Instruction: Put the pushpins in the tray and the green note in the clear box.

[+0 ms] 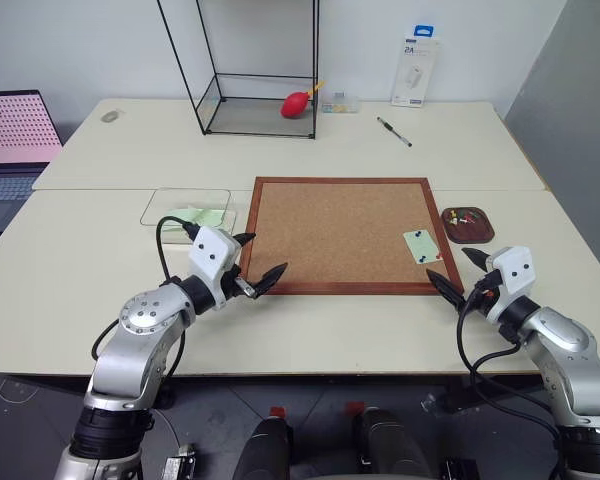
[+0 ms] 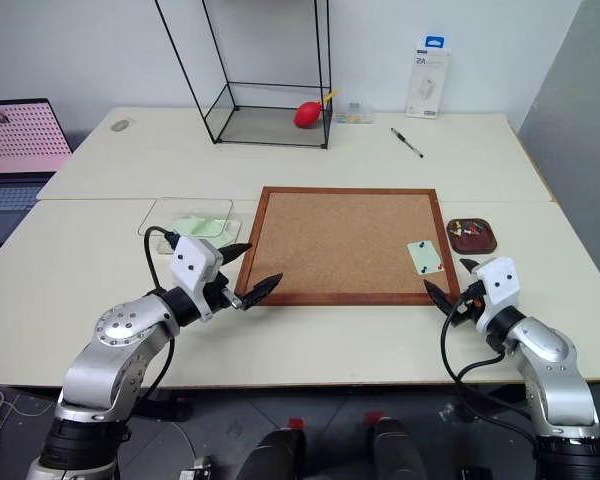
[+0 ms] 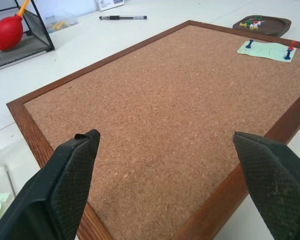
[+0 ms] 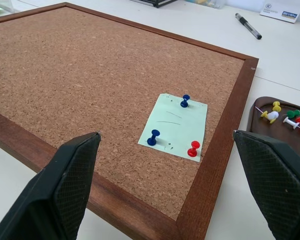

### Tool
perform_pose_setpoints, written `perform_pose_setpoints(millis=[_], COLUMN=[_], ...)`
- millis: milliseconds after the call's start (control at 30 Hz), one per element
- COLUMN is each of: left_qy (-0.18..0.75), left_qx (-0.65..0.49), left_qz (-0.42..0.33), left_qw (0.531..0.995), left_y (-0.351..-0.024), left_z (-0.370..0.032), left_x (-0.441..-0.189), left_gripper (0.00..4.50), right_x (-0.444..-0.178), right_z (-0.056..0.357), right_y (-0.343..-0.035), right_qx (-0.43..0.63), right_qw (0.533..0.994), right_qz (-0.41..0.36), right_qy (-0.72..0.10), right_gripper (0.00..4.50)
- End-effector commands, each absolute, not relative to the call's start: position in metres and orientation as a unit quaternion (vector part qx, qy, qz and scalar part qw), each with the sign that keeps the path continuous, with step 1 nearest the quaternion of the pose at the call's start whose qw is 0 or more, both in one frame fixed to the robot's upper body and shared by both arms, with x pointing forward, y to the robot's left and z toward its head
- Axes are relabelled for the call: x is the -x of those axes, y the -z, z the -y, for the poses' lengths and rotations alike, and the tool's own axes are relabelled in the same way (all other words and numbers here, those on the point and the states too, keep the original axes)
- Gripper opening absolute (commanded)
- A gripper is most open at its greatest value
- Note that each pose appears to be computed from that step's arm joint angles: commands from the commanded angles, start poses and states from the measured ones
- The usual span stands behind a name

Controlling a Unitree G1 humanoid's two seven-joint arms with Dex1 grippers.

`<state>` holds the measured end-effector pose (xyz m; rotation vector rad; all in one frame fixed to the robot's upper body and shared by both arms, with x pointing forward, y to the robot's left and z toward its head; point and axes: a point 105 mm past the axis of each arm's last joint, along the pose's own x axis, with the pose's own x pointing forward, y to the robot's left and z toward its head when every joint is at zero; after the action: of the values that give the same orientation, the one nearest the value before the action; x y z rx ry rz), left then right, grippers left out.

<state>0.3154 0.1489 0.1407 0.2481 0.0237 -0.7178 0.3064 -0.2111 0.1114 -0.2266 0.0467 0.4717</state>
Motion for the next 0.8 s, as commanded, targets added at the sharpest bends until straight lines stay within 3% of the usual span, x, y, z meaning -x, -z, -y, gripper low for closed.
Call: perform_pose_setpoints(millis=[33,267,800], left_qy=[0.377,0.4,0.516], left_qx=[-0.12,-0.127,-0.113], left_qz=[0.004,-0.004,0.013], left_qw=[0.918,0.908,0.849], left_y=[-0.154,-0.152,-0.16], left_z=[-0.142,-0.132,-0.074], left_x=[-0.313,-0.32,-0.335], left_gripper=[4.49,4.49,1.65], right_x=[-0.305,-0.3,-0.285], right_z=[0.213,0.216,0.207], right_y=[-0.125,-0.127,-0.13], right_qx=[0.122,0.124,0.116], right_qw=[0.964,0.966,0.967], right_qz=[-0.001,0.003,0.007], right_qy=[-0.236,-0.228,-0.226], right_gripper=[4.5,4.5,4.5])
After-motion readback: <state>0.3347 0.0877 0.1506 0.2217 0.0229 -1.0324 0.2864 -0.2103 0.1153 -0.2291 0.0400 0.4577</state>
